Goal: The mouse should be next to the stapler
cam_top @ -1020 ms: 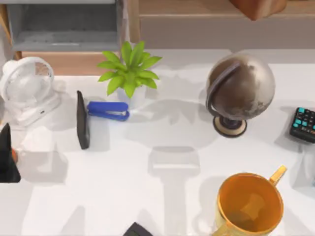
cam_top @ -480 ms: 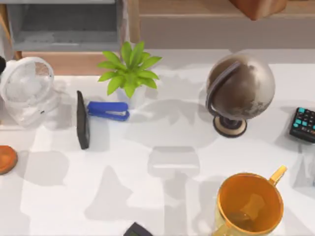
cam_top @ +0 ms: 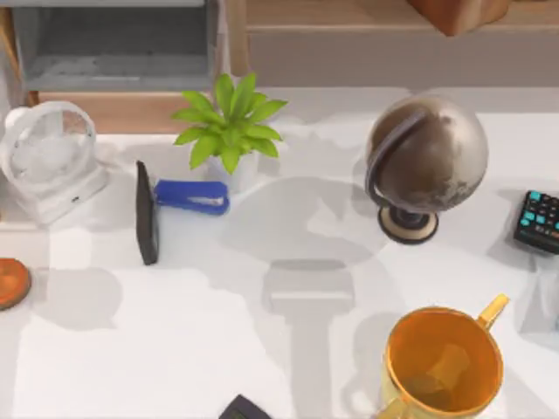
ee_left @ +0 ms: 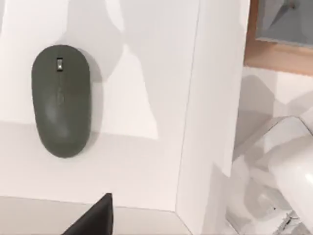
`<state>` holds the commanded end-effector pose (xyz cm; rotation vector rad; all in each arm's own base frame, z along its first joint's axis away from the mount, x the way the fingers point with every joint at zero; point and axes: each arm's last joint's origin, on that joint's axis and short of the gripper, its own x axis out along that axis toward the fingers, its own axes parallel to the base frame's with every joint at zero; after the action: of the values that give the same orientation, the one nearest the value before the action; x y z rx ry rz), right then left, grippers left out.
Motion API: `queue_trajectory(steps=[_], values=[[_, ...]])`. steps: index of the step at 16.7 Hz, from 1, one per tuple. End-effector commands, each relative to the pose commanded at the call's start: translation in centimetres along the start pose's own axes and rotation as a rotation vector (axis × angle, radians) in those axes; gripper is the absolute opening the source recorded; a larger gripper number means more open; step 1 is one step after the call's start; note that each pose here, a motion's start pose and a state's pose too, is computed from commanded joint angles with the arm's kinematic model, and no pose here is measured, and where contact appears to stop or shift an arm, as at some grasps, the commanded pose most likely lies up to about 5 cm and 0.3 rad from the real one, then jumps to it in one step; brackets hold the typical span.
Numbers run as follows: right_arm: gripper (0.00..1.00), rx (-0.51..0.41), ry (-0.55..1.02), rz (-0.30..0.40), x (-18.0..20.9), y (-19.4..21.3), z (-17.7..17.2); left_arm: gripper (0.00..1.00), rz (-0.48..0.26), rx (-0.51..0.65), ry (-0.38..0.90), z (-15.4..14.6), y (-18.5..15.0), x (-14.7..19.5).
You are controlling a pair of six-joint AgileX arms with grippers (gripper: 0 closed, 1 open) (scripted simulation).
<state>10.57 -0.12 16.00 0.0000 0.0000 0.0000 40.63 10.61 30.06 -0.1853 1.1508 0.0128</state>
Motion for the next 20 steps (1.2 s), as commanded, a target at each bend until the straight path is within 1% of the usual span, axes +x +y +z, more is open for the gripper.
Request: queue_trajectory(steps=[2,5,7,9,12,20], values=[[1.00,0.000,0.000,0.000,0.0,0.0,0.0,1.00,0.045,-0.028,0.073,1.9,2.7,3.6],[1.00,0.000,0.000,0.000,0.0,0.0,0.0,1.00,0.100,-0.047,0.178,2.9,6.0,8.9],[1.00,0.000,0.000,0.000,0.0,0.0,0.0,1.00,0.127,-0.042,0.238,2.9,7.3,11.8],[1.00,0.000,0.000,0.000,0.0,0.0,0.0,1.00,0.144,-0.025,0.280,2.8,7.6,13.9],[1.00,0.000,0.000,0.000,0.0,0.0,0.0,1.00,0.150,-0.003,0.303,2.8,7.3,15.1],[1.00,0.000,0.000,0.000,0.0,0.0,0.0,1.00,0.149,-0.004,0.303,2.6,7.7,15.3]])
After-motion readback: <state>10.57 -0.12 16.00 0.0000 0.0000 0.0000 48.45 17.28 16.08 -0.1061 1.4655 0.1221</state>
